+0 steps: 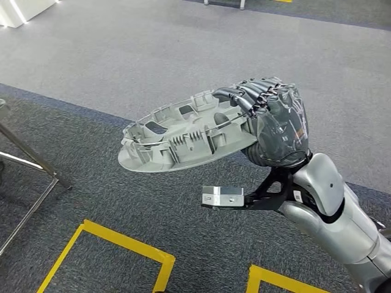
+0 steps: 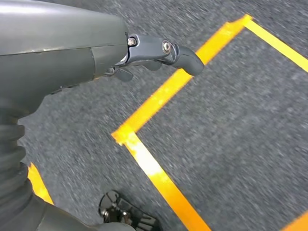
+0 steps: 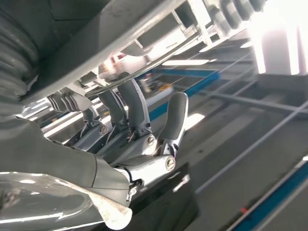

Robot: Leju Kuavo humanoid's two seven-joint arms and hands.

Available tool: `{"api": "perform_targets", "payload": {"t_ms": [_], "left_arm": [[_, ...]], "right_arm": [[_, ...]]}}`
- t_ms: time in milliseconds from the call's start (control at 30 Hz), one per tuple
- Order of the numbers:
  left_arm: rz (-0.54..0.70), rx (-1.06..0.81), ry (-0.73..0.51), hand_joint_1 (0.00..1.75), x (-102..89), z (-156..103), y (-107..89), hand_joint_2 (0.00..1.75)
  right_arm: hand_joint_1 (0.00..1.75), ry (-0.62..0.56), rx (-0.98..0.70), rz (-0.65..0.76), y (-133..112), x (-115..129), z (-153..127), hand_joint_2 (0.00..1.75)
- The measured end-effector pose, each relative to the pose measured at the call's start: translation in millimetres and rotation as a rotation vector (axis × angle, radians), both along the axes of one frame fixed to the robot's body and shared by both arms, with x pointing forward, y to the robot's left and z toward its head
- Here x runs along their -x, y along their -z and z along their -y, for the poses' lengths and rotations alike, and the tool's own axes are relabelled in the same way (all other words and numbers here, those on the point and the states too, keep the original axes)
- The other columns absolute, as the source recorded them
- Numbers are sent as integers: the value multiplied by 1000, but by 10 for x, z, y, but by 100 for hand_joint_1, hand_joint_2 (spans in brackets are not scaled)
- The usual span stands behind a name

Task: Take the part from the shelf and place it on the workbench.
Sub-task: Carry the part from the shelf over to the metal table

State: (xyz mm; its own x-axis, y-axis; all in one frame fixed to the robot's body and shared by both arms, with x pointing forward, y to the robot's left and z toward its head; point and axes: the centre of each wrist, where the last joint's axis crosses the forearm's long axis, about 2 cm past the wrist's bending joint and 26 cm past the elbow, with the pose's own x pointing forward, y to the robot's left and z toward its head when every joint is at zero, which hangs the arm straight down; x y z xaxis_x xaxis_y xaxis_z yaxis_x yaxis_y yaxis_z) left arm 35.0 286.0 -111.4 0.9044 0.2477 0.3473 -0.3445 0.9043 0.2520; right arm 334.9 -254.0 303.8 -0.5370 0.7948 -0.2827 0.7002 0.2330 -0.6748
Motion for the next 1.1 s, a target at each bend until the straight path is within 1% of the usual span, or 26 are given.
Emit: {"api": "perform_targets", "payload": {"t_ms": [200, 333, 700, 867, 1100], "left_arm": [[-3, -16, 59, 0, -16, -7, -2, 175], [-4, -16, 67, 0, 2, 0, 0, 175], [19, -25, 85, 0, -28, -3, -3, 175], [12, -28, 97, 0, 9, -7, 0, 175], [21, -32, 125, 0, -19, -6, -2, 175]], "right_arm": [[175, 3, 0, 1, -9, -5, 26, 175], [175, 7, -3, 6, -32, -12, 47, 175], [175, 8, 3, 7, -29, -9, 71, 175], [175, 5, 4, 18, -69, -11, 66, 175], [175, 5, 9, 17, -78, -13, 65, 175]]}}
